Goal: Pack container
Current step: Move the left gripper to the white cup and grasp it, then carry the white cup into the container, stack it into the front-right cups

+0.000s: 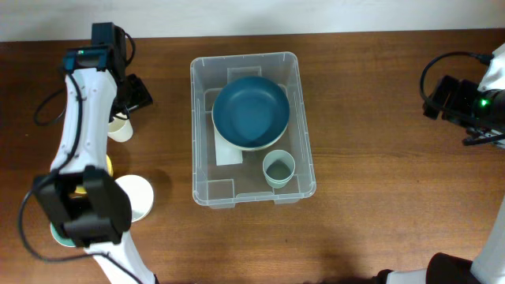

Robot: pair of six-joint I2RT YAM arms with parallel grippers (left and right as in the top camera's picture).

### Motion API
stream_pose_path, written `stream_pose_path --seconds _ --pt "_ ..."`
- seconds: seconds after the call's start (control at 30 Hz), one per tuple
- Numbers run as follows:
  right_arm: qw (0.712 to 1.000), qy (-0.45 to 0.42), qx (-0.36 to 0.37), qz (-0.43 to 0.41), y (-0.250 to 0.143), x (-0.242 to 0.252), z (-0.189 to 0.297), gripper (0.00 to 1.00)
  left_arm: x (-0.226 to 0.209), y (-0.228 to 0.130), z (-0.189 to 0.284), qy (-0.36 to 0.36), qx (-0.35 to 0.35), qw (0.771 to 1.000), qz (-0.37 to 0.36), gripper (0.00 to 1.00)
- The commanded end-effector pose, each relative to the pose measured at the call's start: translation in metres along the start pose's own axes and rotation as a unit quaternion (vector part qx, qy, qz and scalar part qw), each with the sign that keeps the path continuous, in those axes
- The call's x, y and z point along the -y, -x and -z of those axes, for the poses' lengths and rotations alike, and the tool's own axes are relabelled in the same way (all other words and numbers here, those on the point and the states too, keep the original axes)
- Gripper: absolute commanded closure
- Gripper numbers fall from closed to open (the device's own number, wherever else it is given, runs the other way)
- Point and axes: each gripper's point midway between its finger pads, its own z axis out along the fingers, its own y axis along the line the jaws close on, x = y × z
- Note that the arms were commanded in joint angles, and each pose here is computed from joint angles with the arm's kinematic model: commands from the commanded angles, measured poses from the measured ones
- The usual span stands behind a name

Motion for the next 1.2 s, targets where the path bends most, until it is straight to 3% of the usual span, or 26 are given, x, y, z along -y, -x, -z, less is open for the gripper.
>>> stream_pose_path --seconds 0.0,0.3,0.43,0.63,0.73,0.93,1.17 --pt "1.0 0.006 -0.007 0.006 -0.002 -0.003 -0.002 0.01 -0.006 0.003 -0.04 0.02 -0.029 0.999 -0.021 0.27" --pt "1.0 0.006 -0.007 0.006 -0.002 -0.003 -0.002 0.01 -0.025 0.005 -0.098 0.039 -0.066 0.997 0.002 0.34" --pt "1.0 0.006 -0.005 0.006 -0.001 -0.003 -0.002 0.01 -0.026 0.002 -0.102 0.042 -0.073 0.996 0.001 0.6" --pt "1.0 0.006 -0.005 0.006 -0.001 -0.003 -0.002 0.01 -0.021 0.005 -0.095 0.037 -0.067 0.997 -0.003 0.83" --pt "1.0 0.006 -0.005 0.006 -0.001 -0.003 -0.002 0.01 -0.016 0.008 -0.087 0.035 -0.062 0.997 -0.009 0.99" --pt "1.0 0.006 -0.005 0.006 -0.001 -0.003 -0.002 0.01 -0.002 0.012 -0.052 0.029 -0.053 0.998 -0.025 0.99" --pt "1.0 0.006 -0.005 0.006 -0.001 -0.003 -0.002 0.01 0.043 0.008 0.029 -0.017 -0.006 0.997 -0.07 1.0"
